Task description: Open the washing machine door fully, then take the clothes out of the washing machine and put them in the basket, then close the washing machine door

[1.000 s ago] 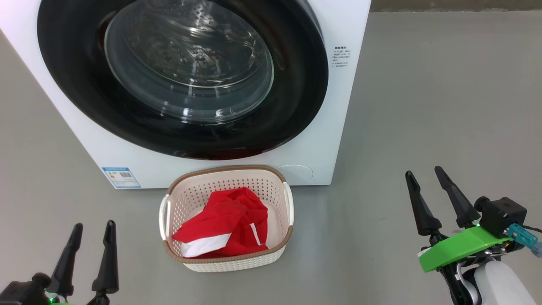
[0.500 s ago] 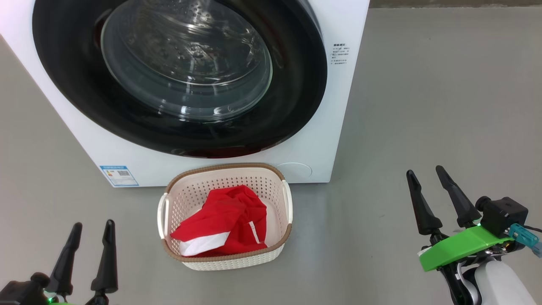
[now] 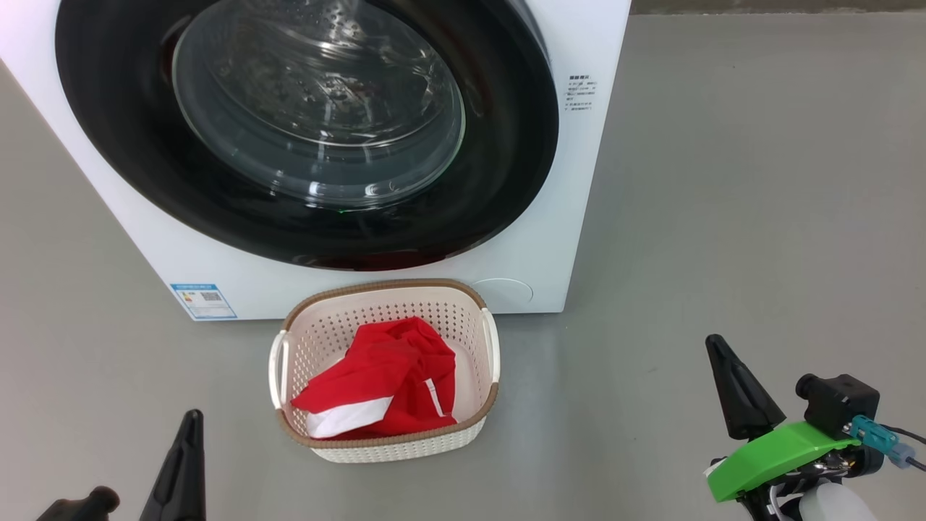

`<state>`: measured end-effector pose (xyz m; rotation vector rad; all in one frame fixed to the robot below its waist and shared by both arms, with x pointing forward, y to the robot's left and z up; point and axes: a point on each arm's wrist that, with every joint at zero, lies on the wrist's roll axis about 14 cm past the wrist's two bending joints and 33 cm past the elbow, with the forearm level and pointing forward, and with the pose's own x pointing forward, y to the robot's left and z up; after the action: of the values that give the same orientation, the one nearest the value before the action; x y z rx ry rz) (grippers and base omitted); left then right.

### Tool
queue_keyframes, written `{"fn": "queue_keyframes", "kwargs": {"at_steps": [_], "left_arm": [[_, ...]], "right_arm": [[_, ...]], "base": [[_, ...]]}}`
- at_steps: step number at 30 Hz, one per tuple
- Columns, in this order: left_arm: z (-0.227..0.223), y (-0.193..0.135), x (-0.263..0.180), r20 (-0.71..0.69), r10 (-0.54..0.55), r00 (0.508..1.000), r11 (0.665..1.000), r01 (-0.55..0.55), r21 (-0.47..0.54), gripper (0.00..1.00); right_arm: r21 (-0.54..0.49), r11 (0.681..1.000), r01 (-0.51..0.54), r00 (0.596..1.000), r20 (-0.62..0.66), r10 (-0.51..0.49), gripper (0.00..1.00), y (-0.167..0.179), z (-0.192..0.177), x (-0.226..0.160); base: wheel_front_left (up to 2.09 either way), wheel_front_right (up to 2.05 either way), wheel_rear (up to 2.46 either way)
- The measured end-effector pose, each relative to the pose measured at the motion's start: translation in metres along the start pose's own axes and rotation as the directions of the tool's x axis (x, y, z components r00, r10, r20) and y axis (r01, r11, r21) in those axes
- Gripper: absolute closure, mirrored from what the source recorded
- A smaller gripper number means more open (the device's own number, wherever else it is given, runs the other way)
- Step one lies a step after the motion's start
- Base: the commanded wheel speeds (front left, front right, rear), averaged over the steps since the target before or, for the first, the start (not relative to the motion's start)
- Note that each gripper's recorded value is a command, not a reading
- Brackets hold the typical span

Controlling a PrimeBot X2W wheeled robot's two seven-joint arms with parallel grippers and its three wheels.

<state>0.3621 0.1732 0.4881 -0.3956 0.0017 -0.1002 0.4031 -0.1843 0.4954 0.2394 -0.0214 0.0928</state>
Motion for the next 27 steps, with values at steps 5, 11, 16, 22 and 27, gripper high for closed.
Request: {"fn": "queue_keyframes", "kwargs": {"at_steps": [5,11,16,22,27], "left_arm": [[0.0,0.002,0.0,-0.002,0.013,1.0,0.999,-0.013,-0.04,1.0],[-0.003,0.005,-0.001,-0.016,0.033,0.999,0.995,-0.034,-0.092,1.0],[-0.003,0.008,0.0,-0.024,0.047,0.999,0.989,-0.05,-0.142,1.0],[-0.005,0.011,-0.001,-0.032,0.066,0.997,0.978,-0.071,-0.195,1.0],[-0.005,0.014,-0.001,-0.038,0.079,0.996,0.968,-0.086,-0.238,1.0]], "right_arm": [[0.053,0.998,0.016,1.0,0.003,-0.016,1.0,-0.003,0.002,0.0],[0.115,0.993,0.033,0.999,-0.004,-0.033,1.0,-0.005,0.001,0.0],[0.166,0.985,0.046,0.999,-0.006,-0.045,1.0,-0.006,0.002,0.0],[0.229,0.971,0.065,0.998,-0.012,-0.064,1.0,-0.009,0.002,-0.001],[0.275,0.958,0.077,0.997,-0.017,-0.075,1.0,-0.01,0.002,-0.001]], "base": [[0.0,0.0,0.0],[0.0,0.0,0.0],[0.0,0.0,0.0],[0.0,0.0,0.0],[0.0,0.0,0.0]]}}
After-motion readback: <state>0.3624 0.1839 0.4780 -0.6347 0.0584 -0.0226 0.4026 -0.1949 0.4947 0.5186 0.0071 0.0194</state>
